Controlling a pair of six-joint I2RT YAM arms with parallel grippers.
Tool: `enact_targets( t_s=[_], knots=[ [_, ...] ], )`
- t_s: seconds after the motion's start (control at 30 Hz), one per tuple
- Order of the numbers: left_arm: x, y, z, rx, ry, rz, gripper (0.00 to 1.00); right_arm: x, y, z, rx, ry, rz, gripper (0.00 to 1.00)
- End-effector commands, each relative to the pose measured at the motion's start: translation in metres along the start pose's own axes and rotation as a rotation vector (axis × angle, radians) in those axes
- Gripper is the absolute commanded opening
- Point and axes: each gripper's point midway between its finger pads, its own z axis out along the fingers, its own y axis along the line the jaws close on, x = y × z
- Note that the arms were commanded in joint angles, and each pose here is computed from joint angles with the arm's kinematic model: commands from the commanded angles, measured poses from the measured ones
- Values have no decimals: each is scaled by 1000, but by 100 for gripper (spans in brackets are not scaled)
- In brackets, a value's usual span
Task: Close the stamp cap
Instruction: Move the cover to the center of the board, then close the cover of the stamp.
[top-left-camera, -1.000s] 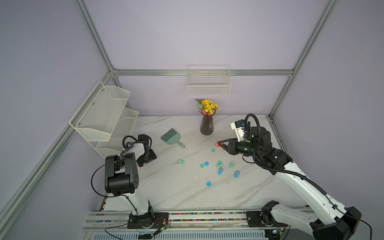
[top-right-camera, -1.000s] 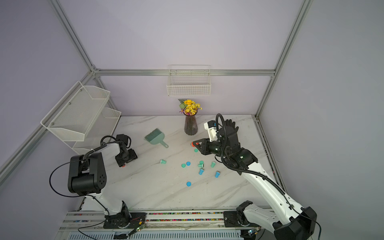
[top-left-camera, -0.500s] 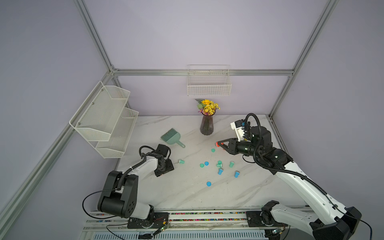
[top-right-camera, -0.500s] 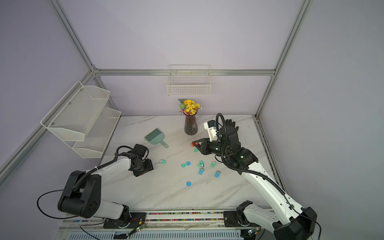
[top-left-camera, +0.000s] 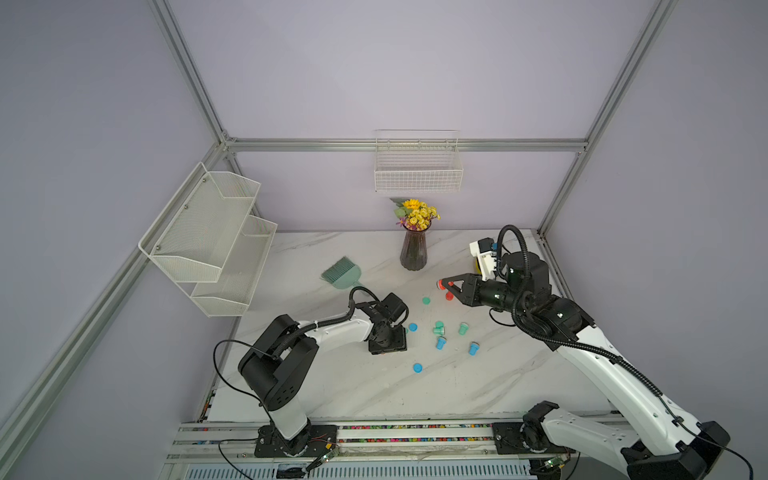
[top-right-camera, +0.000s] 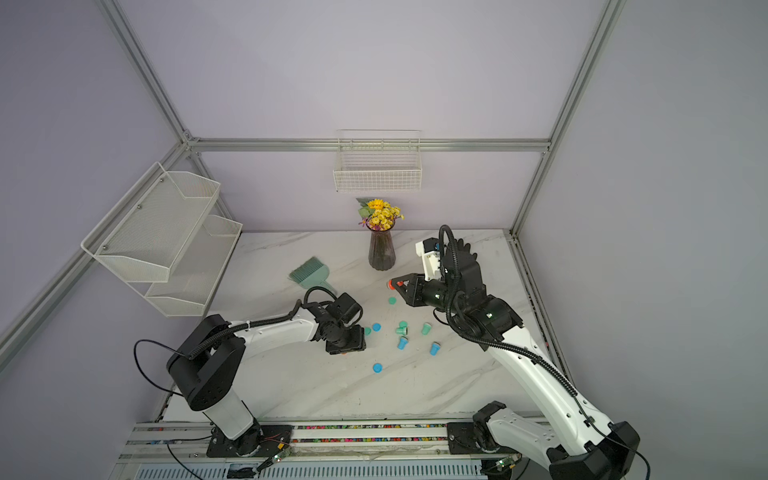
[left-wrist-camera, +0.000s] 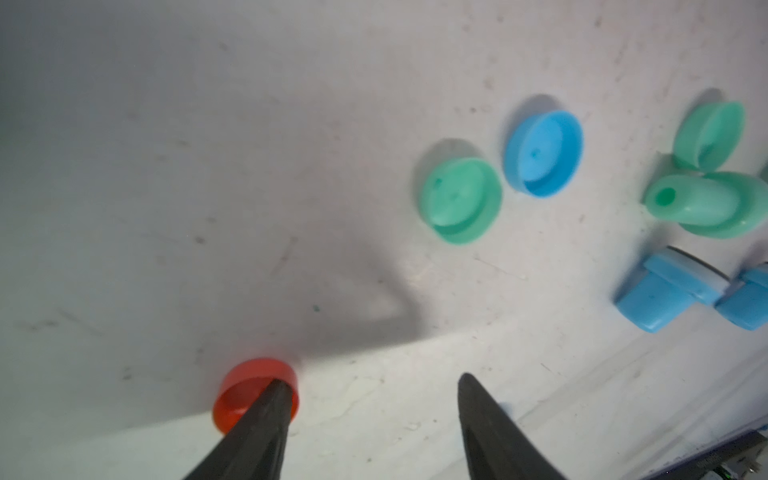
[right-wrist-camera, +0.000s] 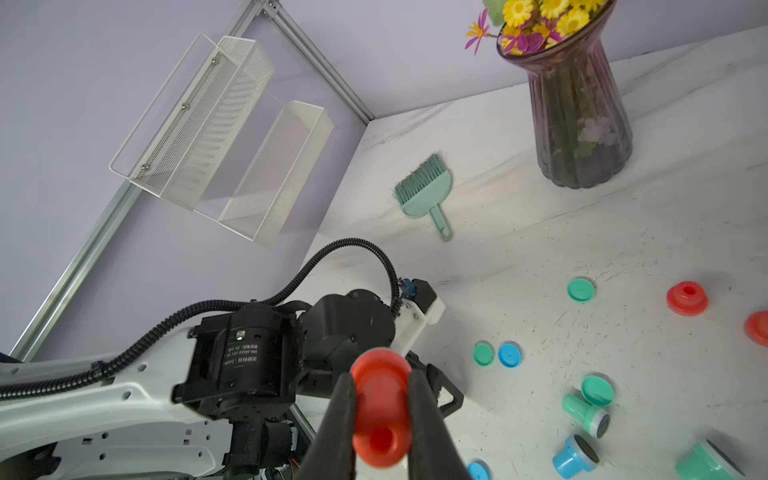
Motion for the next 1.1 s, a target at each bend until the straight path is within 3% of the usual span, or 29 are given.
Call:
enact_targets(
  t_s=[0.0, 0.13, 0.33, 0.53, 0.77, 0.93, 1.07],
  knots=[
    [-7, -35, -18, 87, -22, 43, 64, -10, -3, -12, 58, -35, 10, 0],
    [-21, -53, -54, 130, -108, 100, 64, -9, -11, -11, 111, -15, 34, 0],
    [-35, -43, -96, 85, -174, 135, 64, 7, -22, 0, 201, 49, 61, 0],
    [-55, 21, -121, 30, -242, 23, 64, 62, -12, 44, 258, 203, 21, 0],
    [-88, 109, -157, -52, -397, -92, 64, 133, -5, 102, 354, 372, -111, 0],
    [-110, 152, -164, -169, -467, -78, 65, 174, -11, 136, 422, 447, -182, 0],
    [-118, 179, -157, -209, -438, -119, 65, 206, -29, 156, 473, 528, -185, 0]
  ],
)
